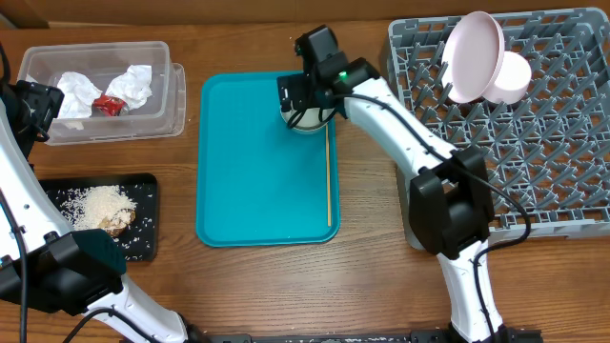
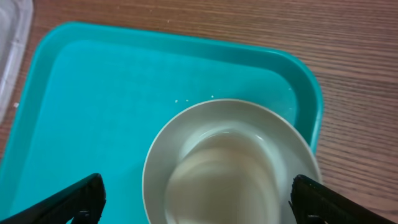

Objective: Sort waste into correct bins and load items into the dishwasher

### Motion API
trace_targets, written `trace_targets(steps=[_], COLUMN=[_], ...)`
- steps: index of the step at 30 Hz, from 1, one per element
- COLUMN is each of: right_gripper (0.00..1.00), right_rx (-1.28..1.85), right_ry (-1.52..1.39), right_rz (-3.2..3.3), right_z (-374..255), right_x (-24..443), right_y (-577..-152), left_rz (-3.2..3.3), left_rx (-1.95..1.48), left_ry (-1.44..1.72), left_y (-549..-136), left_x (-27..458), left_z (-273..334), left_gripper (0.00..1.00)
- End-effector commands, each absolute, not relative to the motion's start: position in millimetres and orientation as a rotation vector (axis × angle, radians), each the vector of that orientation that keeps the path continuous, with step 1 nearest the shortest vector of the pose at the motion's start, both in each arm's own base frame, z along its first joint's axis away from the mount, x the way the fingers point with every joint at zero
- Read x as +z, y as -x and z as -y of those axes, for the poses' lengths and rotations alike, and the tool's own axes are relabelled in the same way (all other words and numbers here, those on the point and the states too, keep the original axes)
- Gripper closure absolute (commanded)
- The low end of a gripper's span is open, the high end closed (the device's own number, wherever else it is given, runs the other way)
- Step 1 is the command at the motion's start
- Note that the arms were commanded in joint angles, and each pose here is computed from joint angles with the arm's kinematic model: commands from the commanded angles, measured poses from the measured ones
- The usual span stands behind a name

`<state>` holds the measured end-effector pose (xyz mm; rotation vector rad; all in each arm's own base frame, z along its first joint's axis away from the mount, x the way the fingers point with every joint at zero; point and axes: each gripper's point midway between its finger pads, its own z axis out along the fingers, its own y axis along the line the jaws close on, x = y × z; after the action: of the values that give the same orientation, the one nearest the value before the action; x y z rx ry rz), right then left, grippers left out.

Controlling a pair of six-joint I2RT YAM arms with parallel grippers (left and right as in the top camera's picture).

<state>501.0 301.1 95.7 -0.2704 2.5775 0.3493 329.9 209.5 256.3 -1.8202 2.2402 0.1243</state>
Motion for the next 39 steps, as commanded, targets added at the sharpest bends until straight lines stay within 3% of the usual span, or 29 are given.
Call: trace_targets(steps=[1,11,17,21,24,29,34,39], right_gripper=[0.04,0.16,0.46,0.49,0.54,0.54,0.54,0.54], right_rx=[0.228,0.175,0.174,0.163,0.146,0.097,-0.081,-0.279], right_ry=[0.211,0.19,0.188,0.19,0.165,0.05,-0.195,-0.483], right_rz=[-2.569,-2.6,-2.605,-2.621,-2.596,-2.462,-2.258,-2.187], right_z=[-297.8,-294.8,-294.9,-292.9,-283.9,-244.2,-138.4,0.4], right_x=[83.7,60.8,62.5,74.0,106.3,206.0,309.0,343.9], right_y=[-504.4,-503.7,-503.1,-500.0,-505.1,-520.5,-531.5,-518.6], left_rz=[-2.241,-2.241,-2.241,-2.241,-2.241,-2.241,-2.241,-2.241], left_rx=[0.122,0.123,0.123,0.122,0.123,0.122,0.122,0.122], left_ry=[1.832,1.832,1.832,1.832,1.832,1.832,1.832,1.832], left_y=[-332.9,-332.8,-332.7,-332.8,-332.8,-332.9,-332.9,-332.9], left_x=[252.6,252.6,252.6,252.6,252.6,252.6,252.6,252.6], left_z=[-207.9,-207.9,-208.1,-208.0,-207.9,-207.9,-207.9,-207.9], left_gripper=[0.0,0.0,0.0,0.0,0.0,0.0,0.0,0.0])
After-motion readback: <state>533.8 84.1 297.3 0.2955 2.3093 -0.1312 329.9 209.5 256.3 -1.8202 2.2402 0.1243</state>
